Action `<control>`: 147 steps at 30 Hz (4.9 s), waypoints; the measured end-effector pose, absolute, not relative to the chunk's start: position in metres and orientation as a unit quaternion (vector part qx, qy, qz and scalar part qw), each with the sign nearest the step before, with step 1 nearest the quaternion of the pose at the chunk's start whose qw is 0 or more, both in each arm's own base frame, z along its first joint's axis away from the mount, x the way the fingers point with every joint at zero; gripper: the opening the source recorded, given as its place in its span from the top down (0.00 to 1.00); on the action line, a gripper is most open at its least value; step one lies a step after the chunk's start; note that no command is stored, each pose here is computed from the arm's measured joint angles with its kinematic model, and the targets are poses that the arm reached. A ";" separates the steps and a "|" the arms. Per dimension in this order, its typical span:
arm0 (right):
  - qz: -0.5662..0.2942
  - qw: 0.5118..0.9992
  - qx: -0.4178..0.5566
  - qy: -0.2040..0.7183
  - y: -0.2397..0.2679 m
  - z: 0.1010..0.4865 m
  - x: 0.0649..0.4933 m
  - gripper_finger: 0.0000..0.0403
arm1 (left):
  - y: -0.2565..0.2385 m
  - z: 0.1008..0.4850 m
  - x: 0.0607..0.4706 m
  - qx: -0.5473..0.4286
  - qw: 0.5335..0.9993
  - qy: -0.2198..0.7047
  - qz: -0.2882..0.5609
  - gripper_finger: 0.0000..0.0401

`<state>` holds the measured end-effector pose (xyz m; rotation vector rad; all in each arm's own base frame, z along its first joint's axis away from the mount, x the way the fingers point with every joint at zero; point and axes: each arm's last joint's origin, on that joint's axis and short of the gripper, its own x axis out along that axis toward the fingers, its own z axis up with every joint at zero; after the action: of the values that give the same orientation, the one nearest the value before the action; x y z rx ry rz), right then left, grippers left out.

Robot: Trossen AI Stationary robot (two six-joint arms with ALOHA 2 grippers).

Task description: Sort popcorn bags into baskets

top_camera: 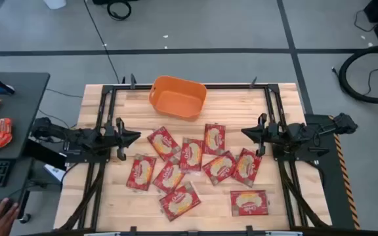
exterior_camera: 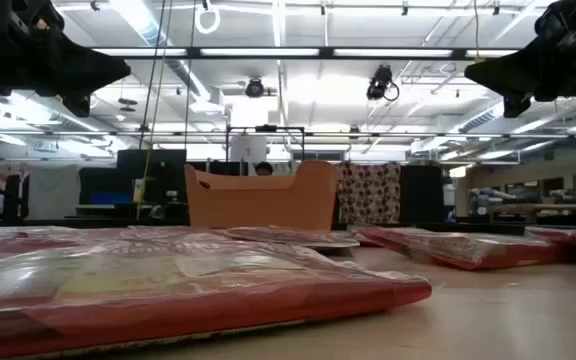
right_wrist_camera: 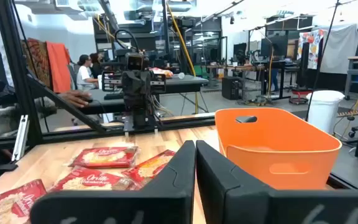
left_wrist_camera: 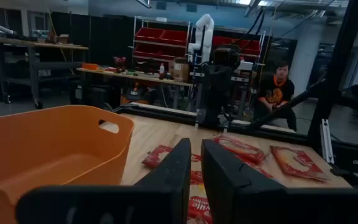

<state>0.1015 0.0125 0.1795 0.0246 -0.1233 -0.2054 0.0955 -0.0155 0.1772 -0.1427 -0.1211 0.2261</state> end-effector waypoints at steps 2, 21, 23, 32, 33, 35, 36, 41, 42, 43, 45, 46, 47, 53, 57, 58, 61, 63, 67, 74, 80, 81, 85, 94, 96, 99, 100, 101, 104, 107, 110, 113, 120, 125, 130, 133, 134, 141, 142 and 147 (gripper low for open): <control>-0.102 0.993 0.012 -0.062 0.013 0.179 0.101 0.95 | -0.015 0.177 0.096 -0.071 0.989 -0.060 0.113 0.89; -0.102 0.993 0.012 -0.062 0.013 0.179 0.101 0.95 | -0.015 0.177 0.096 -0.071 0.989 -0.060 0.113 0.89; -0.103 0.993 0.012 -0.062 0.012 0.179 0.101 0.95 | -0.015 0.177 0.096 -0.071 0.989 -0.060 0.113 0.89; -0.103 0.993 0.012 -0.062 0.013 0.179 0.101 0.95 | -0.015 0.177 0.096 -0.071 0.989 -0.060 0.112 0.89; -0.102 0.993 0.012 -0.062 0.013 0.179 0.101 0.95 | -0.015 0.177 0.096 -0.071 0.989 -0.060 0.113 0.89; -0.103 0.993 0.012 -0.062 0.012 0.179 0.101 0.95 | -0.015 0.177 0.096 -0.071 0.989 -0.060 0.113 0.89; -0.102 0.993 0.012 -0.061 0.013 0.179 0.101 0.95 | -0.015 0.177 0.096 -0.071 0.989 -0.060 0.113 0.89; -0.102 0.993 0.012 -0.062 0.013 0.179 0.101 0.95 | -0.015 0.177 0.096 -0.071 0.989 -0.060 0.113 0.89; -0.102 0.993 0.012 -0.061 0.013 0.179 0.101 0.95 | -0.015 0.177 0.096 -0.071 0.989 -0.060 0.113 0.89; -0.102 0.993 0.012 -0.062 0.013 0.179 0.101 0.95 | -0.015 0.177 0.096 -0.071 0.989 -0.060 0.113 0.89; -0.102 0.993 0.012 -0.062 0.013 0.179 0.101 0.95 | -0.015 0.177 0.096 -0.081 0.989 -0.062 0.112 0.89; -0.102 0.993 0.012 -0.062 0.013 0.179 0.101 0.95 | -0.015 0.178 0.095 -0.095 0.987 -0.065 0.111 0.89; -0.102 0.993 0.012 -0.062 0.013 0.179 0.101 0.95 | -0.015 0.179 0.095 -0.111 0.985 -0.072 0.110 0.89; -0.102 0.993 0.012 -0.061 0.013 0.179 0.101 0.95 | -0.017 0.186 0.095 -0.140 0.982 -0.105 0.077 0.89; -0.102 0.993 0.012 -0.062 0.013 0.179 0.101 0.95 | -0.017 0.193 0.094 -0.173 0.973 -0.139 0.059 0.89; -0.102 0.993 0.012 -0.061 0.013 0.179 0.101 0.95 | -0.017 0.194 0.094 -0.178 0.972 -0.145 0.054 0.89; -0.103 0.993 0.012 -0.062 0.013 0.179 0.101 0.95 | -0.018 0.197 0.096 -0.192 0.967 -0.158 0.052 0.89; -0.102 0.993 0.012 -0.062 0.013 0.179 0.101 0.95 | -0.018 0.198 0.098 -0.206 0.962 -0.166 0.066 0.89; -0.103 0.993 0.012 -0.062 0.012 0.179 0.101 0.95 | -0.019 0.202 0.103 -0.228 0.953 -0.185 0.070 0.89; -0.102 0.993 0.012 -0.061 0.013 0.179 0.102 0.95 | -0.032 0.213 0.128 -0.240 0.964 -0.111 -0.015 0.89; -0.103 0.993 0.012 -0.062 0.012 0.179 0.101 0.95 | -0.043 0.206 0.159 -0.093 0.994 0.060 0.011 0.89; -0.102 0.993 0.012 -0.062 0.013 0.179 0.101 0.95 | -0.043 0.203 0.164 -0.064 0.993 0.101 0.024 0.88; -0.103 0.993 0.012 -0.062 0.013 0.179 0.101 0.95 | -0.045 0.195 0.178 0.015 0.971 0.223 0.086 0.81; -0.102 0.993 0.012 -0.062 0.013 0.179 0.101 0.95 | -0.053 0.161 0.205 0.153 0.915 0.364 0.082 0.60; -0.102 0.993 0.012 -0.062 0.013 0.179 0.101 0.95 | -0.055 0.152 0.209 0.171 0.903 0.387 0.078 0.58; -0.102 0.993 0.012 -0.062 0.013 0.179 0.101 0.95 | -0.062 0.143 0.218 0.204 0.888 0.408 0.061 0.57; -0.102 0.993 0.012 -0.062 0.013 0.179 0.101 0.95 | -0.066 0.141 0.221 0.220 0.883 0.412 0.053 0.56; -0.102 0.993 0.012 -0.062 0.013 0.179 0.101 0.95 | -0.070 0.139 0.224 0.235 0.878 0.415 0.046 0.55; -0.102 0.993 0.012 -0.062 0.013 0.179 0.101 0.95 | -0.080 0.134 0.231 0.269 0.864 0.424 0.033 0.51; -0.102 0.993 0.012 -0.062 0.013 0.180 0.101 0.95 | -0.086 0.127 0.236 0.301 0.845 0.441 0.027 0.47; -0.102 0.993 0.012 -0.062 0.013 0.179 0.101 0.95 | -0.087 0.120 0.234 0.353 0.808 0.470 0.035 0.44; -0.103 0.993 0.013 -0.063 0.013 0.180 0.101 0.95 | -0.083 0.117 0.230 0.390 0.777 0.494 0.038 0.44; -0.102 0.992 0.014 -0.065 0.013 0.180 0.101 0.95 | -0.074 0.116 0.229 0.456 0.727 0.514 0.022 0.49; -0.103 0.992 0.014 -0.065 0.012 0.180 0.101 0.95 | -0.059 0.113 0.233 0.451 0.713 0.536 0.028 0.53; -0.102 0.993 0.014 -0.065 0.012 0.180 0.101 0.95 | -0.047 0.110 0.237 0.434 0.711 0.552 0.038 0.61; -0.103 0.993 0.014 -0.065 0.013 0.180 0.101 0.95 | -0.044 0.109 0.238 0.428 0.711 0.557 0.040 0.68; -0.103 0.993 0.013 -0.065 0.012 0.180 0.101 0.95 | -0.043 0.108 0.238 0.427 0.710 0.559 0.039 0.70; -0.103 0.993 0.013 -0.065 0.012 0.180 0.101 0.95 | -0.037 0.107 0.238 0.400 0.720 0.565 0.053 0.89; -0.103 0.993 0.013 -0.065 0.013 0.180 0.101 0.95 | -0.037 0.107 0.239 0.391 0.726 0.564 0.056 0.91; -0.102 0.993 0.014 -0.065 0.013 0.180 0.101 0.95 | -0.038 0.114 0.237 0.352 0.752 0.554 0.070 0.98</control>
<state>0.1014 0.0125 0.1801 0.0271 -0.1302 -0.2055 0.2372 -0.0379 0.1136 0.7681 1.2092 0.1532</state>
